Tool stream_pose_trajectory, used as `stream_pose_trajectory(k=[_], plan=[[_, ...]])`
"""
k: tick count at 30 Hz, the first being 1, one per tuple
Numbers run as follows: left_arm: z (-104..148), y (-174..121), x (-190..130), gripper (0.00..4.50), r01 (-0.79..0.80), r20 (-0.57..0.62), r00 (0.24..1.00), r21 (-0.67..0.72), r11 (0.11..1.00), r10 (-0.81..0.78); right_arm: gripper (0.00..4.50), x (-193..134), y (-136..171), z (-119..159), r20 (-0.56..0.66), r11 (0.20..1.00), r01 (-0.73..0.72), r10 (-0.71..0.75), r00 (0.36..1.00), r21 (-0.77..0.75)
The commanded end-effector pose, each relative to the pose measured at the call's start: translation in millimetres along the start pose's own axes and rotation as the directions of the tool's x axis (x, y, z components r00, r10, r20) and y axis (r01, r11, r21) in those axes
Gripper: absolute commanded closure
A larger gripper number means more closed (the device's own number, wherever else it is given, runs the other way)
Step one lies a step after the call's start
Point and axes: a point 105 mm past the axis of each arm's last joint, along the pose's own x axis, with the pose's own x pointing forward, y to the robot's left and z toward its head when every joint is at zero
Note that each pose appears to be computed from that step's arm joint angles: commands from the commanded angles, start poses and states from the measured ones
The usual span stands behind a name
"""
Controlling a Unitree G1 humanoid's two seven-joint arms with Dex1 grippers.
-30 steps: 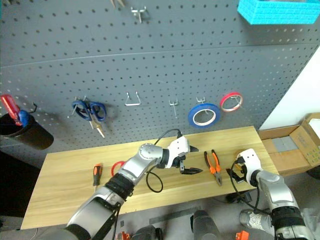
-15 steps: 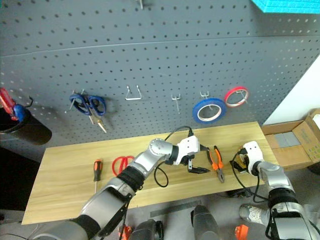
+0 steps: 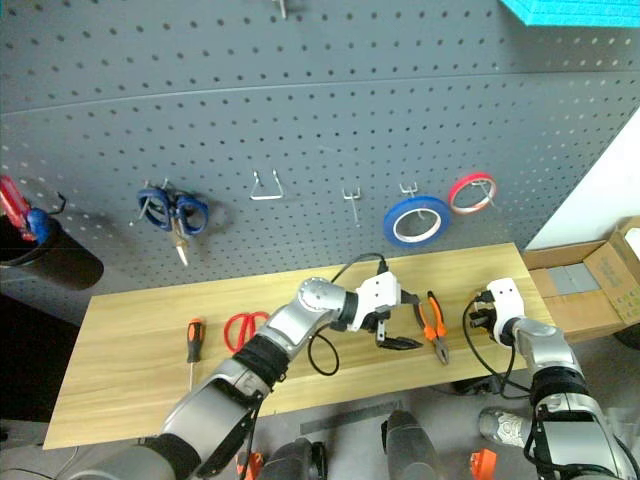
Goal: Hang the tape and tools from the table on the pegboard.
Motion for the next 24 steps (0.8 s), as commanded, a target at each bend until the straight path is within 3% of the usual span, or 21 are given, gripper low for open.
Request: stream_pose_trajectory(k=[1, 7, 13, 18, 24], plan=[[9, -4, -1, 0.0, 0.004, 0.035, 0.999, 0.015, 1.0, -0.005, 4.38, -3, -2, -15, -0.033, 0.996, 0.037, -0.04, 0.999, -0.084], [9, -15, -20, 0.0, -0.044, 0.069, 0.996, -0.042, 0.998, 0.047, 4.38, -31, 9, 10, 0.126, 0.961, 0.115, -0.086, 0.988, -0.25], [10, -27, -66, 0.0, -0.171, 0.113, 0.974, -0.21, 0.963, 0.198, 4.38, -70, 74, 43, 0.323, 0.926, 0.09, 0.036, 0.946, -0.366], [8, -45, -111, 0.0, -0.304, 0.103, 0.925, -0.376, 0.875, 0.366, 4.38, -101, 135, 48, 0.444, 0.791, 0.08, 0.255, 0.859, -0.607], [7, -69, -141, 0.0, -0.421, 0.054, 0.859, -0.489, 0.764, 0.509, 4.38, -112, 160, 44, 0.521, 0.639, 0.169, 0.415, 0.746, -0.751]])
